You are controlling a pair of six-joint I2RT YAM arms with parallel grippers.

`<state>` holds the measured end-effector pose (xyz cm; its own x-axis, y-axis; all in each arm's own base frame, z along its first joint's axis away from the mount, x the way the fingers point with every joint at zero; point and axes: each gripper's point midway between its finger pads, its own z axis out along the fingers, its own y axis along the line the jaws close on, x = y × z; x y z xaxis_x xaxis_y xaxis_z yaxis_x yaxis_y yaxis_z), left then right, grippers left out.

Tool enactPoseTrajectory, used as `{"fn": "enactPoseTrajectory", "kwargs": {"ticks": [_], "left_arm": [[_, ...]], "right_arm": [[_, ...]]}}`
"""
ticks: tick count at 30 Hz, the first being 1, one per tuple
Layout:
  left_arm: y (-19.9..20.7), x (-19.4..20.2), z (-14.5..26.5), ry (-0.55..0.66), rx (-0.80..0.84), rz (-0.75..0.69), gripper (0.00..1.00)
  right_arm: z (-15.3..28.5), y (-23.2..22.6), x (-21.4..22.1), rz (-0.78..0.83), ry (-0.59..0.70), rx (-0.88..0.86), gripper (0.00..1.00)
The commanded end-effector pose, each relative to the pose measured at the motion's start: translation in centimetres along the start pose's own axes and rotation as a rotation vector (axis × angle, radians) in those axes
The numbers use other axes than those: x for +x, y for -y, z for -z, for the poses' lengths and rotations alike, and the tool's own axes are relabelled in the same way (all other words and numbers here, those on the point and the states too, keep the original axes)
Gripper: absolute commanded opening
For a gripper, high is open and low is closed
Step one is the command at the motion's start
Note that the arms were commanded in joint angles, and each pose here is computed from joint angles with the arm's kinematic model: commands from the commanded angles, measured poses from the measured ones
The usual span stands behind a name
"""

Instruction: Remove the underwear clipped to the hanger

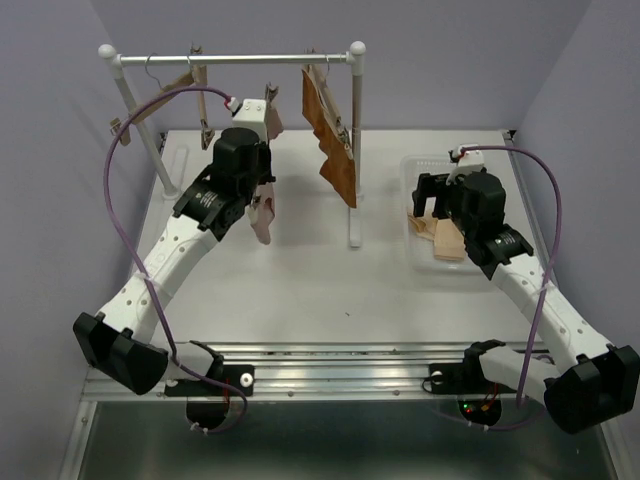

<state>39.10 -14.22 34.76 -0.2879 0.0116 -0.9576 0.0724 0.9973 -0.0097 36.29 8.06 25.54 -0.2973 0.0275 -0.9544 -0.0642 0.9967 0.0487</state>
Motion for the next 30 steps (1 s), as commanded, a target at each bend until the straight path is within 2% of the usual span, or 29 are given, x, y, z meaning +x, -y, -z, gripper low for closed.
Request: {"fn": "enactPoseTrajectory", "kwargs": {"ticks": [1, 2, 4, 6, 10, 12, 16, 21, 25, 30], "left_arm": [[2.7, -0.4, 3.7, 0.053, 0.201, 0.076, 0.0], [3.3, 2.1, 3.9, 0.002, 0.232, 0.062, 0.0], [4.0, 3.5, 5.7, -0.019, 0.311, 0.067, 0.0], [5.4, 6.7, 7.4, -0.093, 0.431, 0.055, 0.0], [5.5, 12.0, 10.1, -0.24, 0.518, 0.003, 0.0], [5.5, 12.8, 11.3, -0.262, 0.562, -0.023, 0.0], [6.2, 15.3, 13.1, -0.314, 0.665, -0.058, 0.0], [7.6, 15.6, 14.2, -0.32, 0.777, -0.08, 0.0], [8.3, 16.1, 14.4, -0.339, 0.813, -0.096, 0.0], [9.5, 17.5, 14.0, -0.386, 0.834, -0.128, 0.0]], "right_arm": [[1.8, -6.5, -1.3, 0.138, 0.069, -0.419, 1.0], [2.0, -7.4, -0.5, 0.183, 0.049, -0.476, 1.0], [2.5, -8.9, 0.4, 0.231, 0.03, -0.572, 1.0], [3.7, -11.1, 1.4, 0.307, 0.005, -0.715, 1.0], [6.0, -13.8, 2.4, 0.393, -0.034, -0.918, 1.0], [6.7, -15.3, 2.1, 0.482, -0.012, -0.962, 1.0], [6.9, -16.6, 4.4, 0.718, -0.082, -1.052, 1.0], [5.9, -16.8, 4.9, 0.924, -0.108, -1.139, 1.0], [5.3, -16.2, 5.2, 1.035, -0.154, -1.166, 1.0], [5.6, -16.0, 4.5, 1.178, -0.106, -1.232, 1.0]]}}
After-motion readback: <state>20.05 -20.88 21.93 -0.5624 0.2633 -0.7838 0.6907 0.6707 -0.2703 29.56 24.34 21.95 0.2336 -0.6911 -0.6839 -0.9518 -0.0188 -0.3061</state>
